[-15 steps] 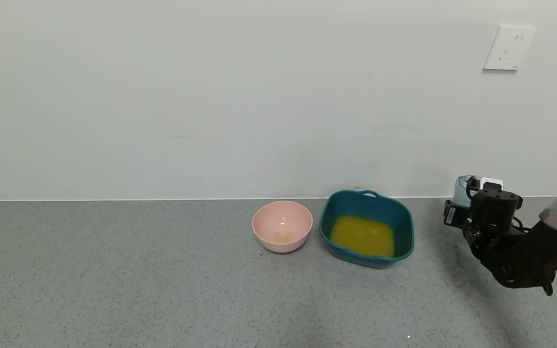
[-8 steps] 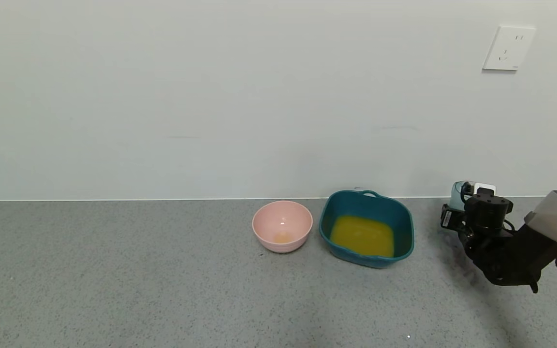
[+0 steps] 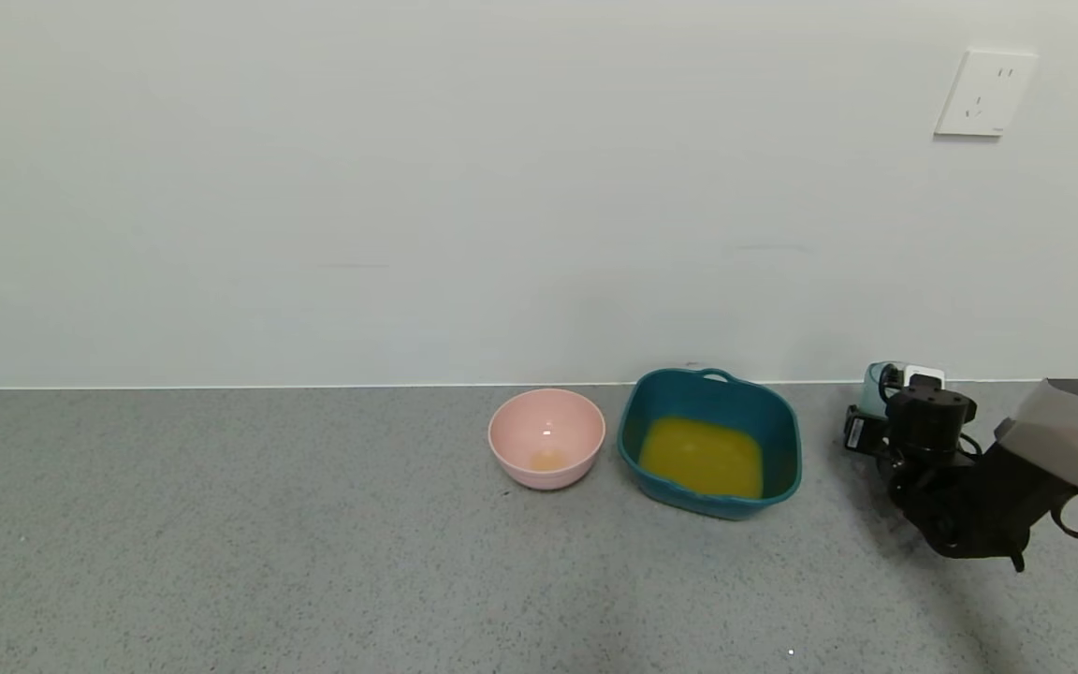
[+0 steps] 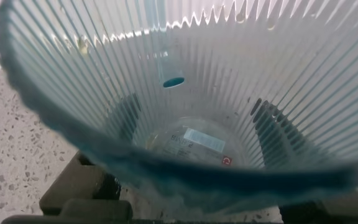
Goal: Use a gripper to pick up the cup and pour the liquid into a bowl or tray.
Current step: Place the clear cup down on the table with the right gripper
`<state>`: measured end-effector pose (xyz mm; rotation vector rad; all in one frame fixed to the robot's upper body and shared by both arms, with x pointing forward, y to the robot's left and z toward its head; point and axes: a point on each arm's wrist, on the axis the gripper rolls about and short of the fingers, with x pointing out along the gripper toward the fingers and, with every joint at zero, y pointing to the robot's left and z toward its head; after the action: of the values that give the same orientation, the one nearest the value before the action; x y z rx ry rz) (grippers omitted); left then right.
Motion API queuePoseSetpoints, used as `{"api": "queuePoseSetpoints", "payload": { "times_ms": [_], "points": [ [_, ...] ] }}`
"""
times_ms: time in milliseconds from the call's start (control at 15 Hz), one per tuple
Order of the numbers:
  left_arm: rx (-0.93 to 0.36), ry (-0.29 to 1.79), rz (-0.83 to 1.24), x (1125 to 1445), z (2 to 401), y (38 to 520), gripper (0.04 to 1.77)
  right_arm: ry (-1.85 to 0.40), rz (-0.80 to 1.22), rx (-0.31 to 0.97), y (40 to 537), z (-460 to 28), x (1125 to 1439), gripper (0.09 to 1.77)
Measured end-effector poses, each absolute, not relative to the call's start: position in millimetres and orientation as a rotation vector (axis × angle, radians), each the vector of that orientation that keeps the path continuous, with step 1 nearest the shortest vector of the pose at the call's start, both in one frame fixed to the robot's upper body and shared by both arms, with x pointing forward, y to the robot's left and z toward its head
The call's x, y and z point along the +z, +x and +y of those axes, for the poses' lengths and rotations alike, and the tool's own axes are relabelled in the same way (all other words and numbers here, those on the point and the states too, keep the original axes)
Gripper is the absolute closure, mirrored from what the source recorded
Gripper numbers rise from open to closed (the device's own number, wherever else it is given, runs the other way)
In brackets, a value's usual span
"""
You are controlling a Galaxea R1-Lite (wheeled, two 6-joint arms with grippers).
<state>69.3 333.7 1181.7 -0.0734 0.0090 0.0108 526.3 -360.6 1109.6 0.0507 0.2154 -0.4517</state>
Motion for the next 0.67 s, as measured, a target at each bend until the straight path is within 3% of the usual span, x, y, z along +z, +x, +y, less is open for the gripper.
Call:
{"api": "queuePoseSetpoints", "payload": {
  "times_ms": [533,667],
  "points": [
    [0.011,-0.073,0.009,1181.7,333.7,69.3,0.09,0.047,0.223,-0.449,526.5,-359.2,1106.0,0.51],
    [0.011,-0.073,0.009,1181.7,333.7,69.3,0.09,0.046,0.224,-0.45,526.3,-359.6,1105.6,0.43]
  ]
}}
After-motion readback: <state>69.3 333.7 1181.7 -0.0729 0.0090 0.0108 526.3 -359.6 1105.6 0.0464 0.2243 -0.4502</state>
